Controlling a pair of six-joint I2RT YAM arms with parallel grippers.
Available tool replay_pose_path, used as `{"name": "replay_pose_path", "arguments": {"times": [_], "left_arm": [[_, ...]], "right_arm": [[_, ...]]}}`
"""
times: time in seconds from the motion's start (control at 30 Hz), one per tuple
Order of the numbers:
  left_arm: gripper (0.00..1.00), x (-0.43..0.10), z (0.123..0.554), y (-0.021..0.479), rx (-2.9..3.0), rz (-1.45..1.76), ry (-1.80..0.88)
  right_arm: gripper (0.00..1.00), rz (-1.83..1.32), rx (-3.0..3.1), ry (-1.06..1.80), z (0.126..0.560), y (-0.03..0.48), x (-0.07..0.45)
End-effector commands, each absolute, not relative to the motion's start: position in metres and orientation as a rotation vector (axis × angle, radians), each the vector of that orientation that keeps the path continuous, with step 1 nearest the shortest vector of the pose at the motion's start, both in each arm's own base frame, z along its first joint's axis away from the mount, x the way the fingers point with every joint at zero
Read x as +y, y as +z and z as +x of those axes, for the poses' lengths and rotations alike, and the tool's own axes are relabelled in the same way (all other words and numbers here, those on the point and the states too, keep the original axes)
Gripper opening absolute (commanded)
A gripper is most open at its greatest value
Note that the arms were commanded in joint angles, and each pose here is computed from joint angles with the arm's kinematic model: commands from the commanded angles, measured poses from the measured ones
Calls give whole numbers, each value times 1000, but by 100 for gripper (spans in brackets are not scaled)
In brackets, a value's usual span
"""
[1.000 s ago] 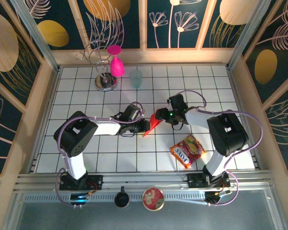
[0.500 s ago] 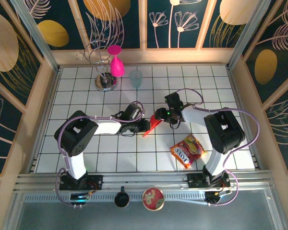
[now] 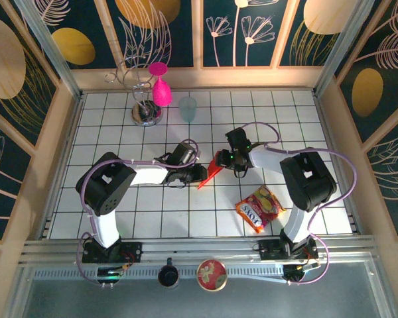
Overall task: Fold a paper plane with a square sheet of paper (pick it up from the middle)
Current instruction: Fold the wing for the fifth time at the center of the table.
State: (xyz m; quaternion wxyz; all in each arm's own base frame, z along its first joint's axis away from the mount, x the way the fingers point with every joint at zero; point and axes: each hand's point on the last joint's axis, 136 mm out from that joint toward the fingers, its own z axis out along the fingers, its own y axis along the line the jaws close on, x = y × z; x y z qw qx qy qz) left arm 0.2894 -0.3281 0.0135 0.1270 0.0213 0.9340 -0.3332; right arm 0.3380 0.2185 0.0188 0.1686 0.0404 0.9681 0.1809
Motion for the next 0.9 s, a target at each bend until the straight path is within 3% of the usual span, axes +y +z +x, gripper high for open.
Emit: {"name": "replay_pose_path", "arguments": {"times": [0.0,0.43,0.87], "left_arm": [[22,-304,276,-45,2856,26,-760],[22,-296,271,-59,2908,55,-682],[24,-292,267,-68,2939,71,-650]], "right_arm": [[52,150,2864,344,321,-29,198],[50,197,2739,473,341,16,203],[43,210,2841,382,325,-19,194]]}}
